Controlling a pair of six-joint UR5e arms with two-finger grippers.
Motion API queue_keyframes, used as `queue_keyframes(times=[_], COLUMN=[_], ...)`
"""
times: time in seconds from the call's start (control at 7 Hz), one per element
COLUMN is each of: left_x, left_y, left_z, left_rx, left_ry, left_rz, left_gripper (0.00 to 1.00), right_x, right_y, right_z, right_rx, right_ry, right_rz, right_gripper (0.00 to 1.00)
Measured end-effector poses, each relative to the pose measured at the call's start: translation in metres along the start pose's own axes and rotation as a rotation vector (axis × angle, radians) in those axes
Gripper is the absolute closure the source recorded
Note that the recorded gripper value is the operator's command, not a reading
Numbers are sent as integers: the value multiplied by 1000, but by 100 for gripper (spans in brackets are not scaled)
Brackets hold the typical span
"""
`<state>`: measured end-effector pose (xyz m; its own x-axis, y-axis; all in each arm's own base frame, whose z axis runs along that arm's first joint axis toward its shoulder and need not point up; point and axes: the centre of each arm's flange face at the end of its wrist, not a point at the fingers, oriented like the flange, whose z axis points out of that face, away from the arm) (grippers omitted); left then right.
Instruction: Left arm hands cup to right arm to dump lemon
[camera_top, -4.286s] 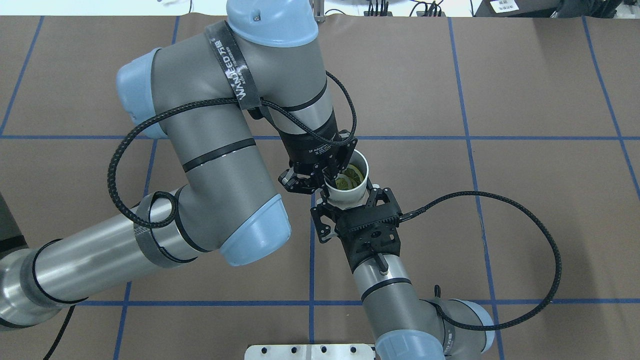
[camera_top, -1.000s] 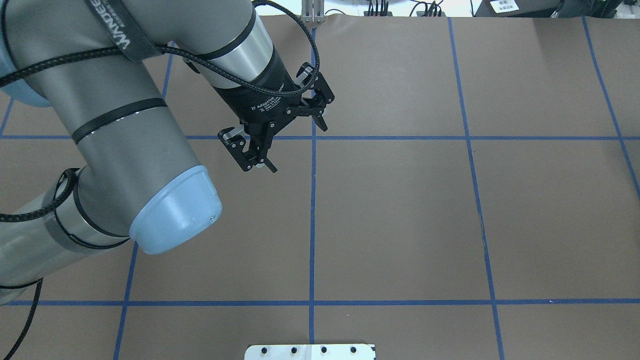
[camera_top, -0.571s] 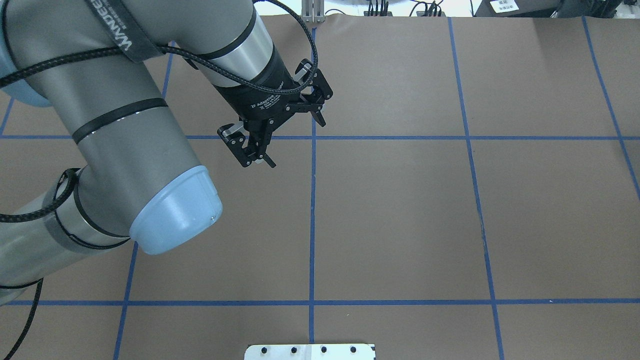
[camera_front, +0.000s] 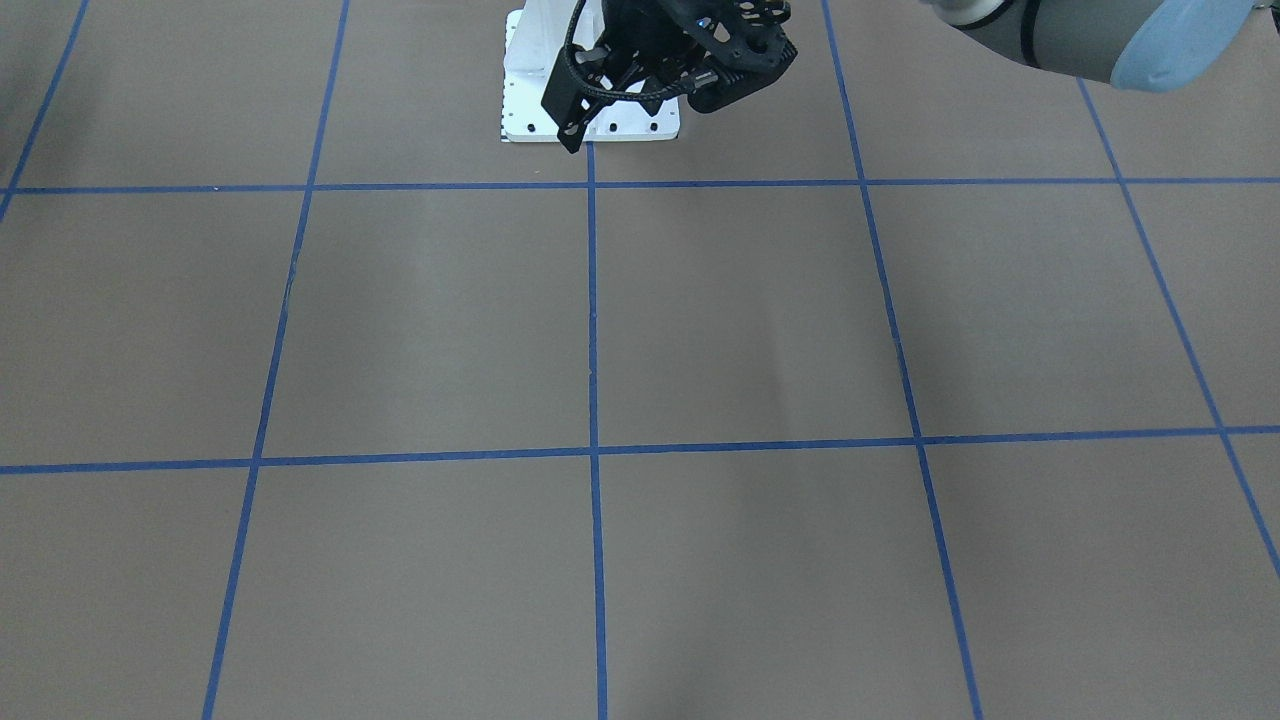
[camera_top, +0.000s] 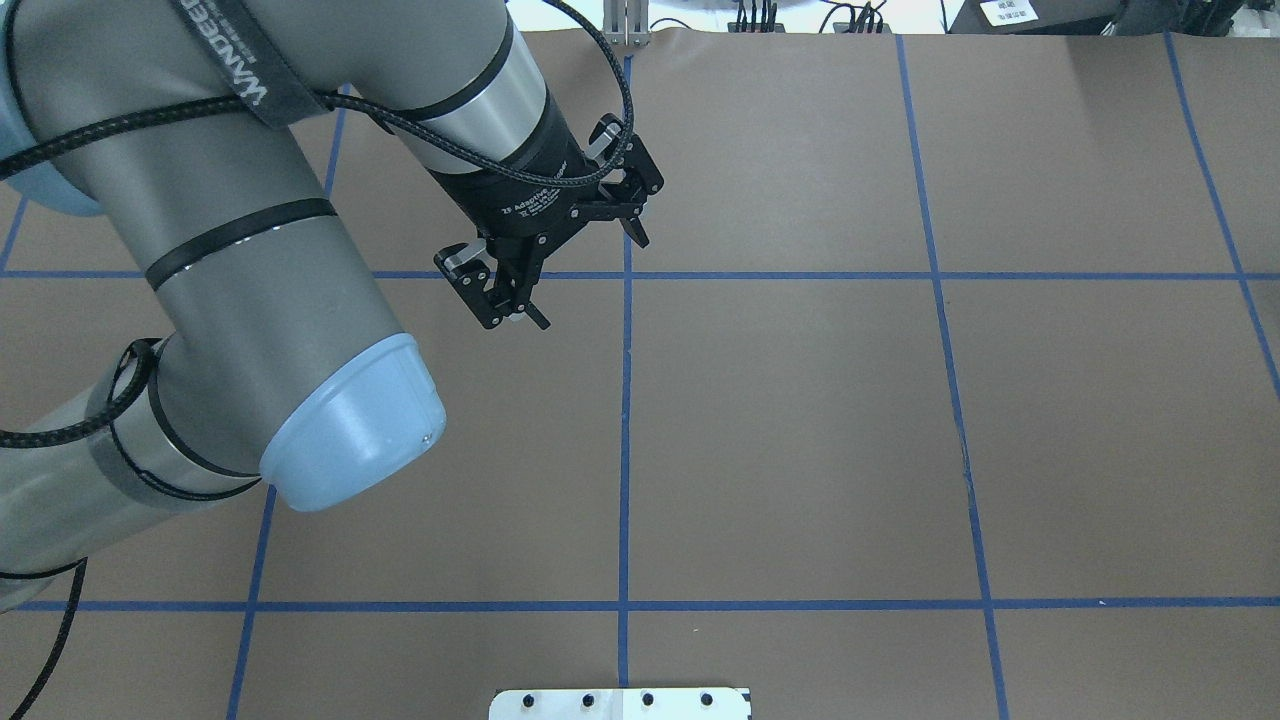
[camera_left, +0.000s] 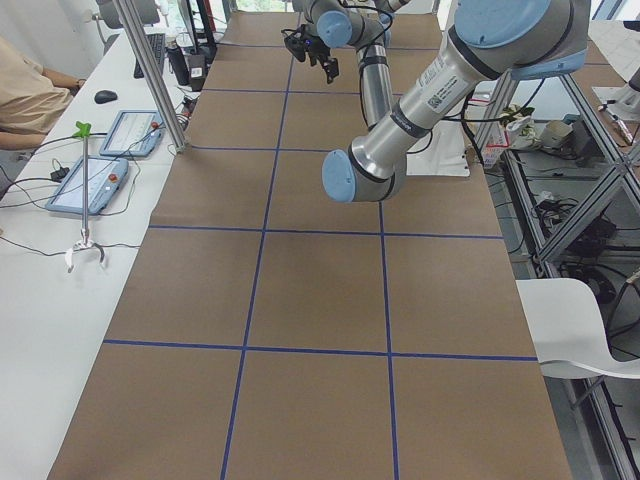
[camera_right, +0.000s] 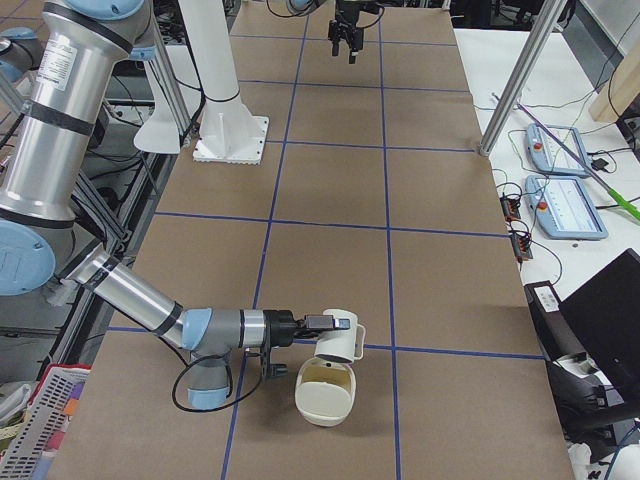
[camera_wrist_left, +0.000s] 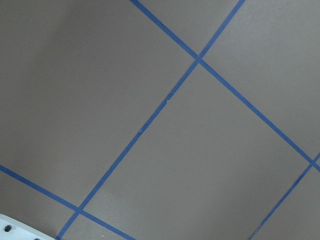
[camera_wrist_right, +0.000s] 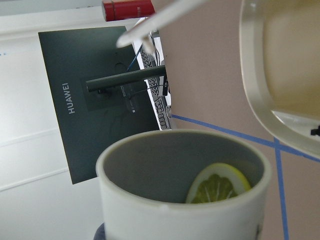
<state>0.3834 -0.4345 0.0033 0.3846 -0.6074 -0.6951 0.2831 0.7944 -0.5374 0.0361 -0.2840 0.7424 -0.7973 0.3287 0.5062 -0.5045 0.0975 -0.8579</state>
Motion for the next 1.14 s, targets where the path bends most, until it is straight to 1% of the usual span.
queue_keyframes(times=[0.29,0.57,0.86,1.14], left_x=[0,0,0,0], left_y=[-2,-4,-3,-3], left_z=[1,1,4,4], left_rx=[18,46,67,79], left_ry=[3,8,7,7], left_rz=[4,7,10,13], left_gripper=[0,0,0,0], right_x=[-4,-11,-8,0], right_y=[-7,-12,-19,-32], right_z=[-6,-12,-27,-44], right_rx=[6,8,-8,-31], right_ry=[-28,-52,-46,-39], right_rz=[153,269,396,500], right_gripper=[91,90,89,89])
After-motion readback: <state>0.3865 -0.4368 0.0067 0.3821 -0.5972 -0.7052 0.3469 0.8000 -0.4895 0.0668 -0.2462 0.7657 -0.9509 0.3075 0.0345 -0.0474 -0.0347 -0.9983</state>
